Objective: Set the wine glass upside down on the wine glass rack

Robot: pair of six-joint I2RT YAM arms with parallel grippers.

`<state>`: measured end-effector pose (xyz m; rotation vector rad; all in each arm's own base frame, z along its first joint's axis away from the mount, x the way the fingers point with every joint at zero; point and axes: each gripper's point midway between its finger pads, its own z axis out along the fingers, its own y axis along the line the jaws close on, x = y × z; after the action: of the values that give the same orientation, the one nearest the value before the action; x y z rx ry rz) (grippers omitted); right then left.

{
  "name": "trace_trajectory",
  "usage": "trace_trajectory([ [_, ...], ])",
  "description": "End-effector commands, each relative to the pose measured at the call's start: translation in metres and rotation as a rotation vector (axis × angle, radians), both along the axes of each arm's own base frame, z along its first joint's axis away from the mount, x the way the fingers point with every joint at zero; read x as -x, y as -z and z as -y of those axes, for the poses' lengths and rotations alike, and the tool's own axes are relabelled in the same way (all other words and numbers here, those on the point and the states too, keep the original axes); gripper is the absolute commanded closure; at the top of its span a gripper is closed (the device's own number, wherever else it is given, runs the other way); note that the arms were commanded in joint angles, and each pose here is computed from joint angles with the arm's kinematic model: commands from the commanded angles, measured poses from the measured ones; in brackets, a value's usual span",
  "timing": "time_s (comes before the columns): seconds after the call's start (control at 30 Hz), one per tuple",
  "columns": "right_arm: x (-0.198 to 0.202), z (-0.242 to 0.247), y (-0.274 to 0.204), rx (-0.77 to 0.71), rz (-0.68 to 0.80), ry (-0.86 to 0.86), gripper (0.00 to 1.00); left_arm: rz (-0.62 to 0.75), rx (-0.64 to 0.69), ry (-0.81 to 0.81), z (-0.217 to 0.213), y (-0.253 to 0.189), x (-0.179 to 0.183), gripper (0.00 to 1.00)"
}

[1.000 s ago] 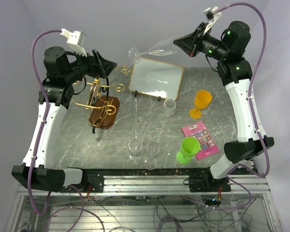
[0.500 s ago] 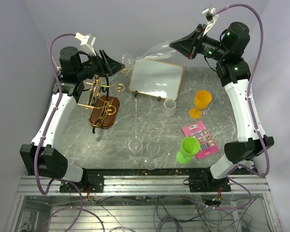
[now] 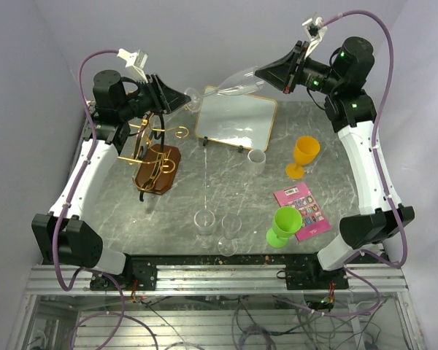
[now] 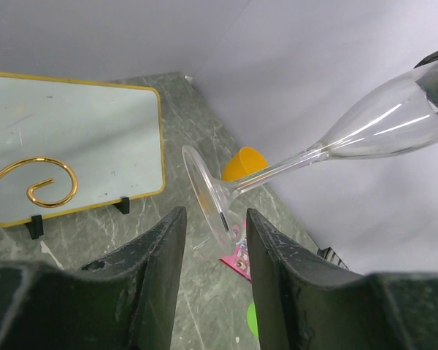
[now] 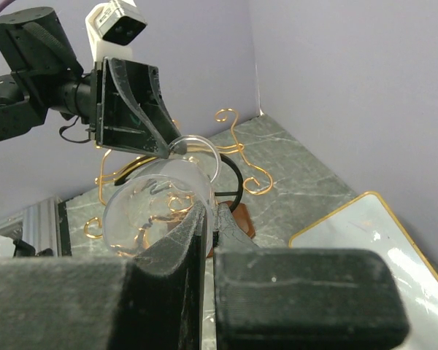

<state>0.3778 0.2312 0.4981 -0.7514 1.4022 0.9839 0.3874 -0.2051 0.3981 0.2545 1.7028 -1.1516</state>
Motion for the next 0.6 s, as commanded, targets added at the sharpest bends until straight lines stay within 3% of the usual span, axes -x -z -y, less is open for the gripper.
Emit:
trace_trajectory([
  [0.0,0.0188,0.0003,-0.0250,-0.022,0.085,-0.023,1.00,0.019,0.006,0.026,0.0062,-0.0036,0.0015,0.52],
  [0.57,0.0208,0.0011,-0.0234,-0.025,0.094,-0.021,1.00,0.013,0.029,0.049,0.0131,-0.0035,0.0058,0.65],
])
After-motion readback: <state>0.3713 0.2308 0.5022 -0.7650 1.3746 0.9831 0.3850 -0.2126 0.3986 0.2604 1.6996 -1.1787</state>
